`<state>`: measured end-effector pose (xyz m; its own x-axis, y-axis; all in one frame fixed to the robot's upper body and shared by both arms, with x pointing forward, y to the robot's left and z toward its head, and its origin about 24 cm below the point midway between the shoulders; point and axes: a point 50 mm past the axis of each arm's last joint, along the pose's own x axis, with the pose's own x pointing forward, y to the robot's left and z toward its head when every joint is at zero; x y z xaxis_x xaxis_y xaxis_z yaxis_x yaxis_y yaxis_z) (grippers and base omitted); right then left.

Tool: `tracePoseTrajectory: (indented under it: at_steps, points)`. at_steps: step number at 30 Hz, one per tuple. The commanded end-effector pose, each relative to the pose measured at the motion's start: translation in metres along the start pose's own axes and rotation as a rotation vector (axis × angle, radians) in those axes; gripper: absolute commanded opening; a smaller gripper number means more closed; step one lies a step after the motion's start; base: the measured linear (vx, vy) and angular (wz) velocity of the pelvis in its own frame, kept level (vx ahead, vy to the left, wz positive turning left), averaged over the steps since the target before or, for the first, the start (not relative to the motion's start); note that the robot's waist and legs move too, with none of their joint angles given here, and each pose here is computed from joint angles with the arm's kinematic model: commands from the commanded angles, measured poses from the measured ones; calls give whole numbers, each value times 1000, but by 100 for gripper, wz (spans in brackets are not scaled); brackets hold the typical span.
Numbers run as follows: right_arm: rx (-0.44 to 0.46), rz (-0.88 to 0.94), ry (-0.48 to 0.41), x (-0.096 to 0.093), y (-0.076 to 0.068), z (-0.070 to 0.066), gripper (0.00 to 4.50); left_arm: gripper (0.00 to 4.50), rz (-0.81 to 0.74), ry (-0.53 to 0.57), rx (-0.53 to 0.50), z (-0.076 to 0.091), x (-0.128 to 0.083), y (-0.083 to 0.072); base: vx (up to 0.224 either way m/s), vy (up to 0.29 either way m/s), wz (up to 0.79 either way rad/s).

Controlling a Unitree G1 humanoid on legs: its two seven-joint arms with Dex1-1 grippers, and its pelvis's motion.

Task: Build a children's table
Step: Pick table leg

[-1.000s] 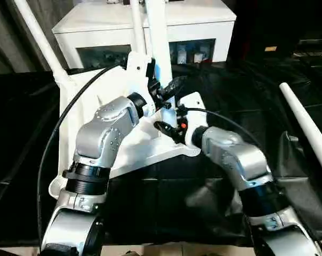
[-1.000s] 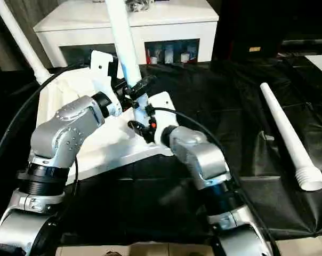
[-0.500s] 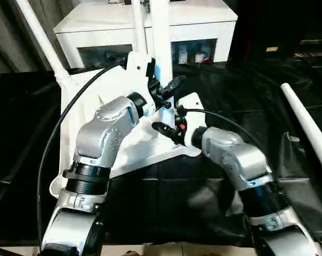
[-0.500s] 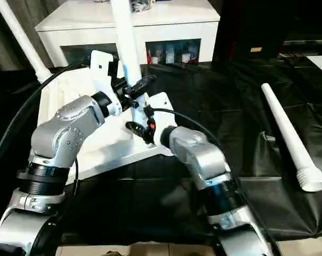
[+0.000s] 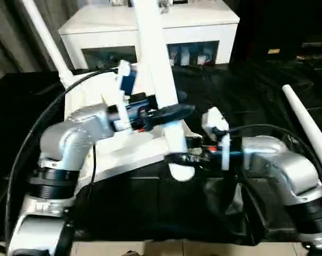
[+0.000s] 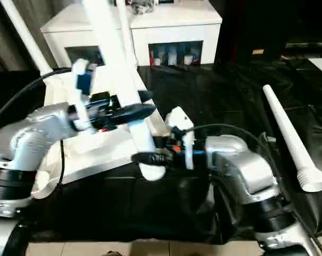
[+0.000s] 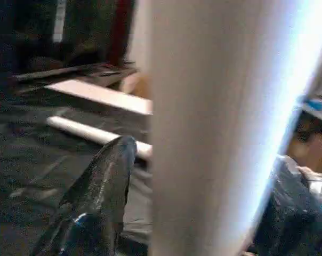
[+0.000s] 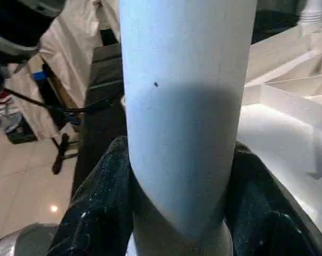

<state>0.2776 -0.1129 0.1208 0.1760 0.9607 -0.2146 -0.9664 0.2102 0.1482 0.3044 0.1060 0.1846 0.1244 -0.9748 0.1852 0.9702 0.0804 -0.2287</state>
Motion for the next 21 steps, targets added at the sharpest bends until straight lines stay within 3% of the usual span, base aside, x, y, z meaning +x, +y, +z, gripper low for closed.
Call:
tracePoseTrajectory:
  at_steps: [1,5,11,21]
  points:
    - [-25,33,-22,-2,5,6,188,270,-41,-17,7,8,-3,-4,0,0,0]
    - [-19,86,-40,-5,10,9,188,244,-103,-42,-43,6,-7,-8,0,0,0]
    - [-19,96,-40,-5,12,8,188,198,-56,-50,-34,6,-5,-3,0,0,0]
    - [-39,50,-41,-4,7,10,187,184,20,-50,0,8,-3,3,0,0,0]
